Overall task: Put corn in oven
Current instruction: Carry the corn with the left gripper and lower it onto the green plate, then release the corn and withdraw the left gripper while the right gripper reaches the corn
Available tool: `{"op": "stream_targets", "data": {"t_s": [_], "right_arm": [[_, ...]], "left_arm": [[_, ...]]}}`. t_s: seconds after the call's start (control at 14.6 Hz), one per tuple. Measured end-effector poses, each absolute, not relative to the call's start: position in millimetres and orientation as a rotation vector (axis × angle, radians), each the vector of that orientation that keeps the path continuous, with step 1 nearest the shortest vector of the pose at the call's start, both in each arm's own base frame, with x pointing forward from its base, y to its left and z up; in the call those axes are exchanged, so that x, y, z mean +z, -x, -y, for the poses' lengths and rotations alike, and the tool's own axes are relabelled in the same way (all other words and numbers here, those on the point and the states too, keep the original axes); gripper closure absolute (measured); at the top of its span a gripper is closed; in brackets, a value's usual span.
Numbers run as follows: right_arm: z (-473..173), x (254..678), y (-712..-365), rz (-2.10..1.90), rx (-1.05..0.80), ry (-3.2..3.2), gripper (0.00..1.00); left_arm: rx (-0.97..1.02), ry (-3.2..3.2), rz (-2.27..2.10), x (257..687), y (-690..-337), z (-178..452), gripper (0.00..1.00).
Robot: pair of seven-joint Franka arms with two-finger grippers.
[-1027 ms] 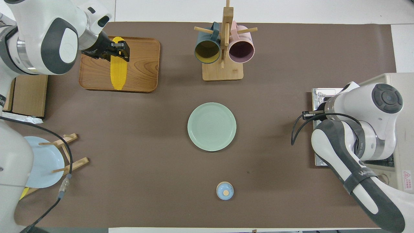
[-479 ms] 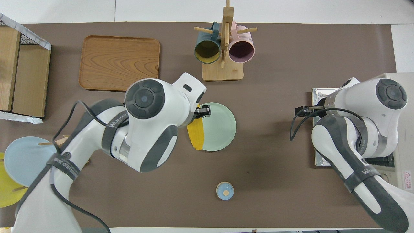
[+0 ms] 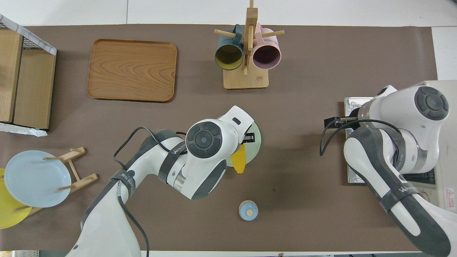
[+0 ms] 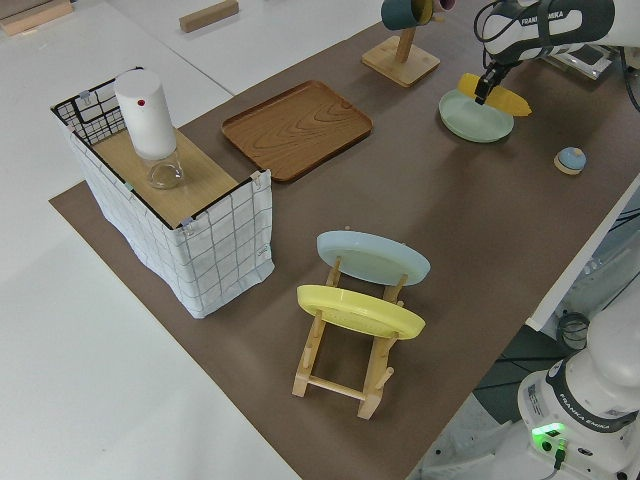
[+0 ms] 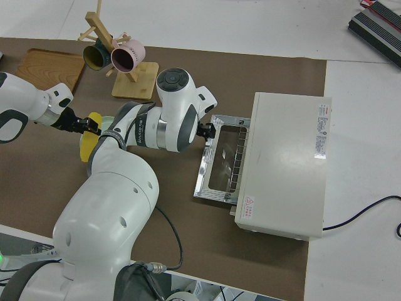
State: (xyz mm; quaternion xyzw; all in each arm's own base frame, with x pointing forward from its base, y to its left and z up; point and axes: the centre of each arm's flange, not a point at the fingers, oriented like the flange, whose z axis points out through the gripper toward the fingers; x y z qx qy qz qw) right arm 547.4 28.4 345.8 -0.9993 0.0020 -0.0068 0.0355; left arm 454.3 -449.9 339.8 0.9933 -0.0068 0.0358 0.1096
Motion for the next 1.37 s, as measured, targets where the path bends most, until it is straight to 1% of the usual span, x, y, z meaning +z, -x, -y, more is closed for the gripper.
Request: {"op": "stream_targets", "data": {"t_s": [0.21,0.48,0.55,0.68,0.75,0.82,0.96,1.03,1.1,1.16,1.23,1.37], "right_arm": [[-34.6,356.5,-554.0,0.011,-0.058,3.068,0.00],[-52.3,365.4,-557.7,0.060,-0.070,3.065,0.00],[-52.3,367.7,-558.7,0.061,-0.068,3.065,0.00],[-52.5,370.3,-560.1,0.062,-0.070,3.065,0.00],[-53.6,372.1,-560.8,0.065,-0.063,3.064,0.00],[-58.4,378.1,-563.1,0.080,-0.035,3.063,0.00],[-86.8,411.7,-575.4,0.093,0.024,3.059,0.00],[-110.7,433.2,-582.1,0.078,0.033,3.058,0.00],[-143.9,454.0,-586.7,0.073,0.031,3.063,0.00],[-179.6,466.2,-587.9,0.083,0.028,3.079,0.00],[-217.7,470.4,-587.3,0.085,0.026,3.101,0.00],[-301.3,452.4,-581.7,0.054,0.035,3.150,0.00]], "left_arm": [[0.101,-2.925,0.020,313.1,-454.6,454.7,0.44],[0.108,-2.928,0.008,313.1,-460.1,449.1,0.43],[0.110,-2.929,0.007,313.3,-461.5,447.7,0.38],[0.117,-2.930,-0.011,318.4,-468.2,440.9,0.13],[0.122,-2.930,-0.034,328.6,-476.7,432.1,0.03],[0.123,-2.930,-0.074,346.2,-489.7,416.8,0.00],[0.115,-2.940,-0.127,399.0,-523.5,365.5,0.00],[0.106,-2.949,-0.132,425.6,-539.1,335.4,0.00],[0.098,-2.959,-0.126,452.8,-555.2,300.7,0.00],[0.095,-2.966,-0.111,474.6,-569.1,268.4,0.00],[0.094,-2.973,-0.094,491.8,-581.4,236.8,0.00],[0.099,-2.997,-0.028,516.7,-595.7,181.4,0.00]]}}
